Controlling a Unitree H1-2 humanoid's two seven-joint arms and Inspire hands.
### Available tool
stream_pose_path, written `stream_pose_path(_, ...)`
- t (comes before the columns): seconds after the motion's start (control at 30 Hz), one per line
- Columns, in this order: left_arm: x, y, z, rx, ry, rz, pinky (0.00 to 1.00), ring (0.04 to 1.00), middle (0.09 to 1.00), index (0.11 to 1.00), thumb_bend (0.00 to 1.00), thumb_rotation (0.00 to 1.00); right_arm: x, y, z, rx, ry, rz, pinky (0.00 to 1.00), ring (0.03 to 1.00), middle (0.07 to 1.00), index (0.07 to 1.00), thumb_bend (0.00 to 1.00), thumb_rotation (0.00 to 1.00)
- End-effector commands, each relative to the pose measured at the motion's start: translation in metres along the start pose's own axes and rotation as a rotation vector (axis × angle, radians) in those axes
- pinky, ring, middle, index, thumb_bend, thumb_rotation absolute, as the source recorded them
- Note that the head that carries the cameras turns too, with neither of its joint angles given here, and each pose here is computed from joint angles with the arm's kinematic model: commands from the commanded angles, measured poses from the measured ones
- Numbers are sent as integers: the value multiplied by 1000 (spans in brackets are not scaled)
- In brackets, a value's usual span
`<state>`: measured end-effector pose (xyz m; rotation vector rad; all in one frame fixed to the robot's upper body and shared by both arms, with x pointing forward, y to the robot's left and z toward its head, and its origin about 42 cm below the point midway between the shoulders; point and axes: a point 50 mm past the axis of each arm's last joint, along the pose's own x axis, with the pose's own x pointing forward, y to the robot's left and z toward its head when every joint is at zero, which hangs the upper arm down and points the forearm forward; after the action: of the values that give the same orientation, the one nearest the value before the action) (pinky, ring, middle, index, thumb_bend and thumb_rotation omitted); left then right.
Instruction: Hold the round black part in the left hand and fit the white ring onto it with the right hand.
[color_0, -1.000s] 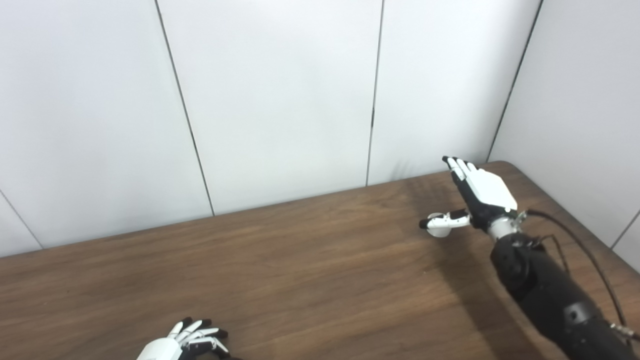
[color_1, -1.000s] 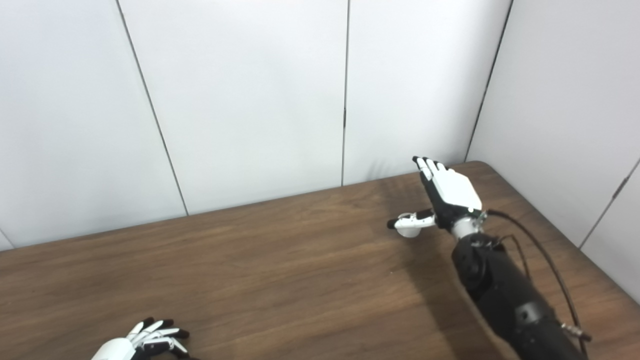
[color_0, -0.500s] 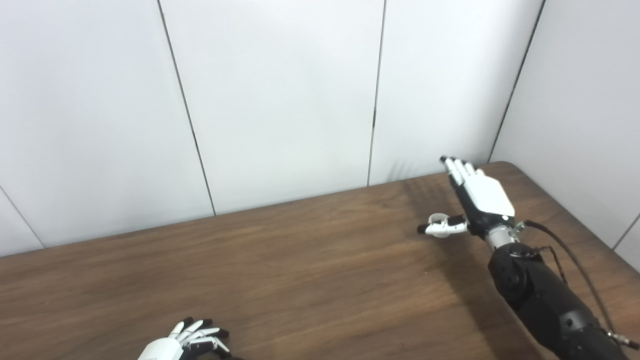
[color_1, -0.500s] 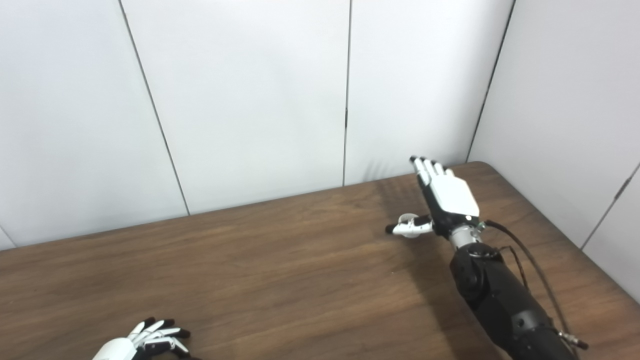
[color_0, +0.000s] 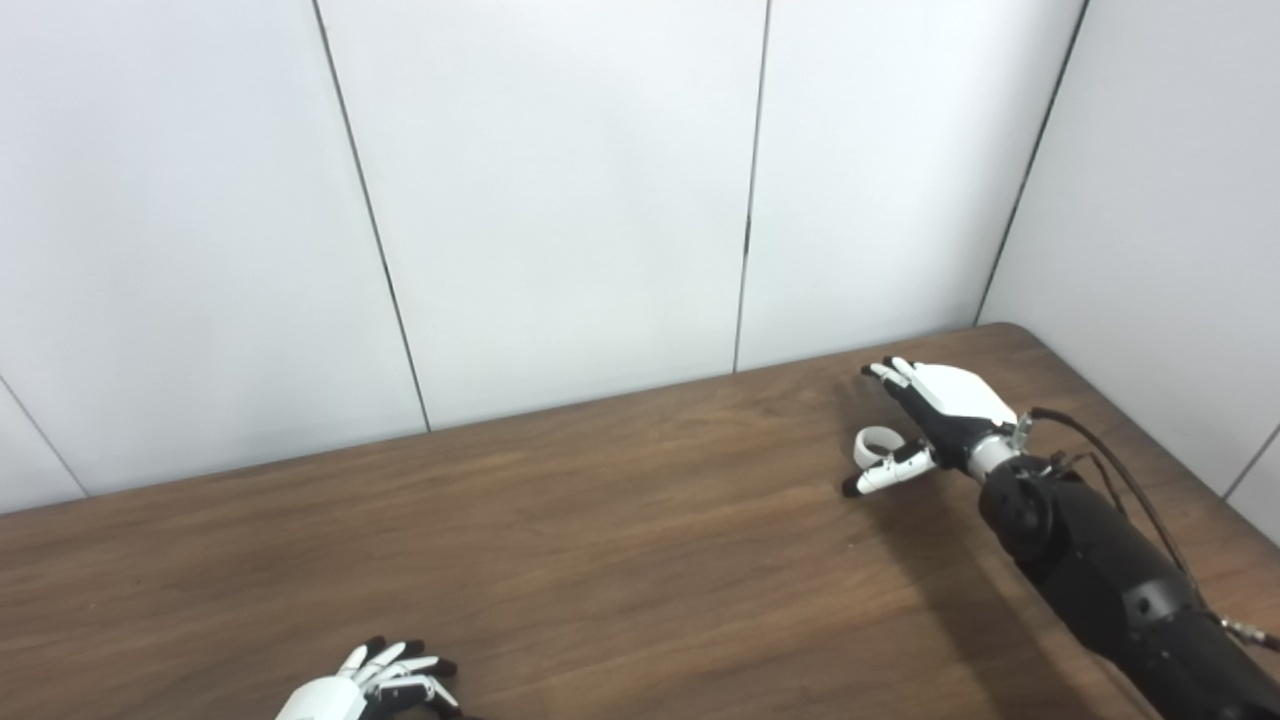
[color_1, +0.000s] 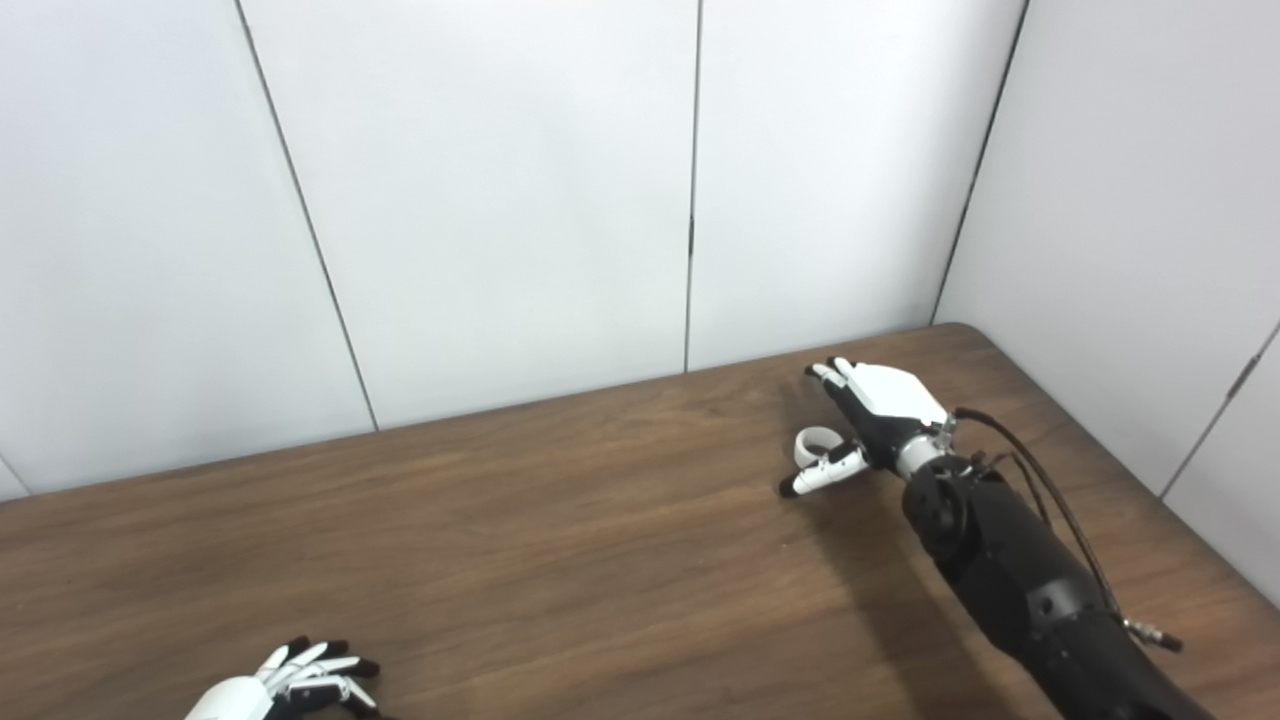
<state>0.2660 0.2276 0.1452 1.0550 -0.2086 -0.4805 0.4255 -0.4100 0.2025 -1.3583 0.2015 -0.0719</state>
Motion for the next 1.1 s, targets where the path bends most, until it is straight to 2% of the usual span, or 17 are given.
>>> stream_pose_path(0.0,-3,4,1,17,-4,-3,1000,924,810,481,517,39,5,-22,-6,-29,13,-29,1000,1000,1000,905,1000,422)
stream_pose_path(0.2,-3,5,2,14,-7,1,1000,923,808,481,518,39,6,-23,-6,-38,14,-18,1000,1000,1000,897,1000,423)
stream_pose_path(0.4,-4,6,3,13,-10,1,1000,924,808,481,517,39,7,-25,-5,-51,25,26,1000,1000,1000,811,988,419)
stream_pose_path(0.8,-5,9,4,19,-12,0,1000,919,807,481,517,39,5,-30,-9,-38,67,154,1000,1000,1000,809,1000,386)
stream_pose_path(1.07,-6,11,3,20,-13,3,1000,914,803,481,517,39,1,-33,-16,-43,65,173,1000,1000,1000,804,1000,413)
